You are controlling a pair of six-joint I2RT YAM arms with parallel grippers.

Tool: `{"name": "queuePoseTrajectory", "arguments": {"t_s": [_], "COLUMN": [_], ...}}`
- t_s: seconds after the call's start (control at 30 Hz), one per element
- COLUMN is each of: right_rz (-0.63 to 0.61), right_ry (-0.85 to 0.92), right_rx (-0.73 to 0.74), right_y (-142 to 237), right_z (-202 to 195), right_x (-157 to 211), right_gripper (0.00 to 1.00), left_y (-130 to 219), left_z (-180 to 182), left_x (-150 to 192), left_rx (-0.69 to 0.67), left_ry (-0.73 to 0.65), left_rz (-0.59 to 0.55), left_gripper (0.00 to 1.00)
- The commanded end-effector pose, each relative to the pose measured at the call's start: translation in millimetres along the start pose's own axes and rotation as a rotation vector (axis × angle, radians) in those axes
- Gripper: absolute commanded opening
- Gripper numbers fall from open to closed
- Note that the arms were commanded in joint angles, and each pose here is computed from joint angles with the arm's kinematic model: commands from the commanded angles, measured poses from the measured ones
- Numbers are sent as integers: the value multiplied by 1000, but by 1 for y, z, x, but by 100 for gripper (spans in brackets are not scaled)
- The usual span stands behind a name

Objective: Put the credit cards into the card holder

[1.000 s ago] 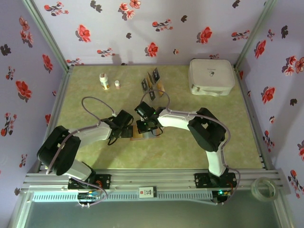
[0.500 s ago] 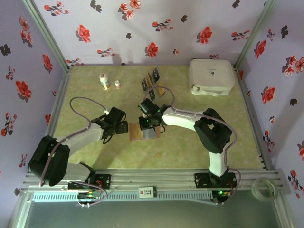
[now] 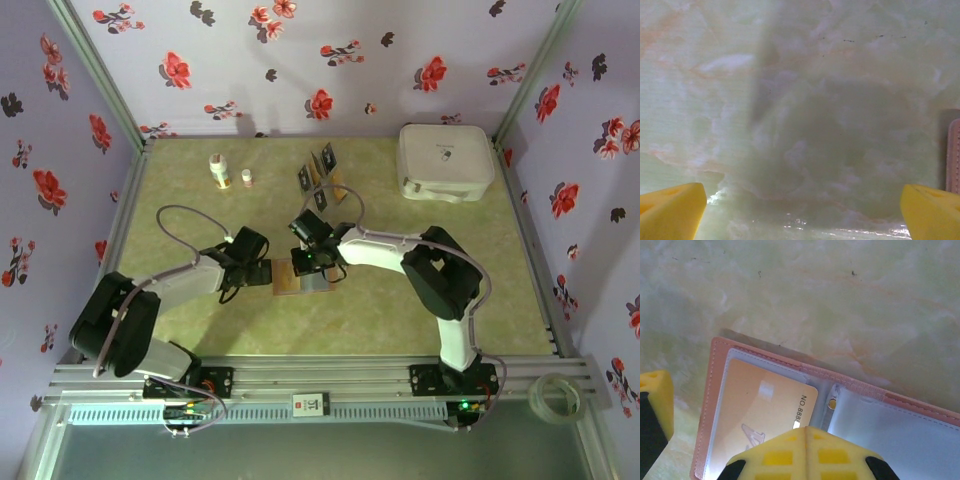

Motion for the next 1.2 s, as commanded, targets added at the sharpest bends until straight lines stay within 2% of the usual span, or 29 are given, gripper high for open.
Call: {"name": "queuePoseTrajectory", "arguments": {"t_s": [0.0,0.57,0.8,0.9,1.07,1.17], "right_rz": [12,22,-58,-96,-132,-138], "right_ry": [-22,-11,-6,-25,-76,-126], "right_rx": [-13,-45,-58,-58,-60,-89], "right_y": [-7,-11,28,45,60,61], "right_z": [3,15,17,10,-12,-25], "right_x": [0,-3,-8,-7,-2,0], "right_gripper": [0,0,0,8,33,43], "left_y": [-5,-10,7,14,21,21], "left_z": [-1,-10,-5,-2,-4,-6], "left_x": [2,4,1,1,8,12], "left_rx": [3,16,30,44,120,151], "left_ry": [-14,-25,-10,1,15,20], "left_rz": [10,18,-17,-31,-41,-34], "left_gripper": [100,100,100,100,100,100]}}
Point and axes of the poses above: each hand's point on the last joint's axis, 136 mm out from that joint toward the fingers, its own y axis back along the fingers, its own z axis along the line the jaws close on, x = y × z, the point moved 8 cm from there along y, back along the fingers, and after that the axes turned 3 degrees about -y, right-handed, at the moved point
